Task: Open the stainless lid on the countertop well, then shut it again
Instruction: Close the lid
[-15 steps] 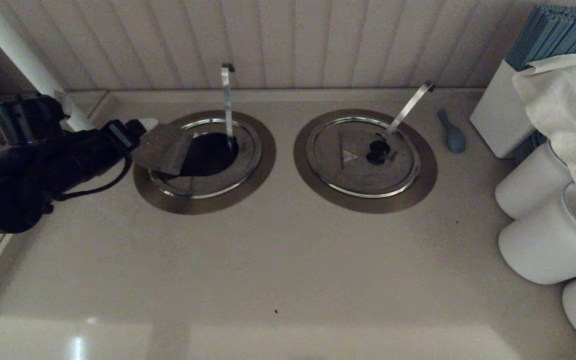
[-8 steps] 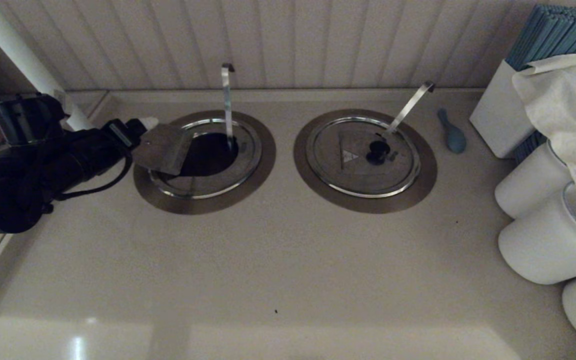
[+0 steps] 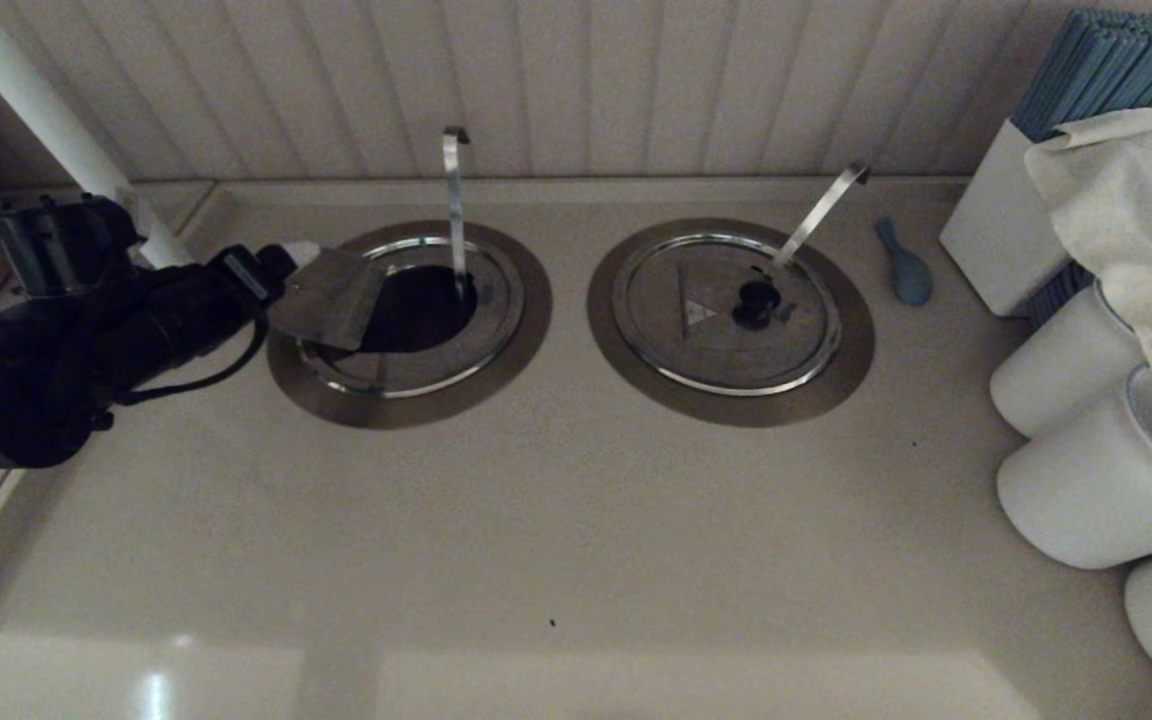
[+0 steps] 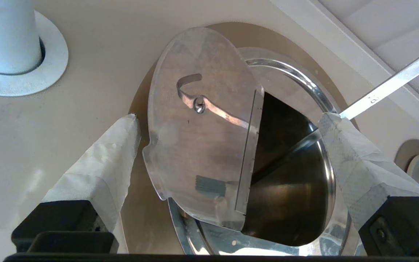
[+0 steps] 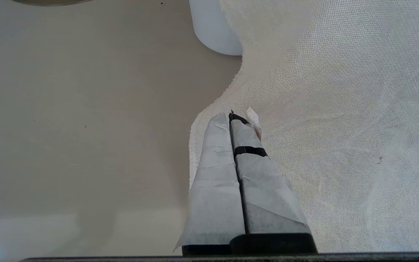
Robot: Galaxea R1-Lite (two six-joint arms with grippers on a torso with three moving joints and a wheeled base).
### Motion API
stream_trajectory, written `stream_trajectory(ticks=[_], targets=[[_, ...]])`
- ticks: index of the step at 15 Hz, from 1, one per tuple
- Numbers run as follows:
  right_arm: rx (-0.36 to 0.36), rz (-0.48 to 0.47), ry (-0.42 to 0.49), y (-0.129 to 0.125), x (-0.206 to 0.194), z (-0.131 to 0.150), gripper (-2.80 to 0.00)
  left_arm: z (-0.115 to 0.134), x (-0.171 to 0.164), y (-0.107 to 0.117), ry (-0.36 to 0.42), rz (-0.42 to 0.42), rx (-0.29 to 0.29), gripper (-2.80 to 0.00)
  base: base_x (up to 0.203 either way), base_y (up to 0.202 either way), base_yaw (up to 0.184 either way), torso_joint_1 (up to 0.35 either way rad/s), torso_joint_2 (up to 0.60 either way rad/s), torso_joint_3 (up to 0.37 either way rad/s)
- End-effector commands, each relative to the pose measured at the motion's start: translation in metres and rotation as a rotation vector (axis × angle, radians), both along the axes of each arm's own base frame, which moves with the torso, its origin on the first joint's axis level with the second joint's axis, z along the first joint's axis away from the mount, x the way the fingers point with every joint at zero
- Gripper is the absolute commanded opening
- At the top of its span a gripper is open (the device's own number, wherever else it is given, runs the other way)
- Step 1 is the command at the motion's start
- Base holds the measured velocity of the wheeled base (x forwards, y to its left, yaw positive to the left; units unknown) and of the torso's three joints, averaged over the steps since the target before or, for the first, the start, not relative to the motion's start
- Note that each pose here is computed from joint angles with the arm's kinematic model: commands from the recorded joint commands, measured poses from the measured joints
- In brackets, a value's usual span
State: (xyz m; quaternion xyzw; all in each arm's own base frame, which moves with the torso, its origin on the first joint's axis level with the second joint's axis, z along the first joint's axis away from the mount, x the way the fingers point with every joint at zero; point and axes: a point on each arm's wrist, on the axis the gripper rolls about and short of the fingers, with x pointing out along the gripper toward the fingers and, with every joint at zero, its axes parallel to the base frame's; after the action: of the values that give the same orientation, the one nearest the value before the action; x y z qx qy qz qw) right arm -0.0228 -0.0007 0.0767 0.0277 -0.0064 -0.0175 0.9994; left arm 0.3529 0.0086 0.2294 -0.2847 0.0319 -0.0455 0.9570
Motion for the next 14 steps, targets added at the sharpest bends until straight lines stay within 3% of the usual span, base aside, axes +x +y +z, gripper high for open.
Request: stream_trajectory(ticks=[1, 10, 14], targets=[[0.0, 0.0, 0.001, 0.0, 0.0, 0.0, -2.8, -0.002, 0.002, 0.0, 0.002, 0.0, -0.006, 0.0, 0.0, 0.0, 0.0, 0.0, 0.0, 0.0], [0.0, 0.0, 0.001, 0.0, 0.0, 0.0, -2.8, -0.003, 0.005, -0.014, -0.024, -0.04, -0.009, 0.0, 0.0, 0.0, 0.0, 0.0, 0.0, 0.0], [0.0, 0.0, 0.0, 0.0, 0.0, 0.0, -2.8, 0.011, -0.004, -0.019, -0.062, -0.056, -0.021, 0.0, 0.0, 0.0, 0.0, 0.0, 0.0, 0.0]])
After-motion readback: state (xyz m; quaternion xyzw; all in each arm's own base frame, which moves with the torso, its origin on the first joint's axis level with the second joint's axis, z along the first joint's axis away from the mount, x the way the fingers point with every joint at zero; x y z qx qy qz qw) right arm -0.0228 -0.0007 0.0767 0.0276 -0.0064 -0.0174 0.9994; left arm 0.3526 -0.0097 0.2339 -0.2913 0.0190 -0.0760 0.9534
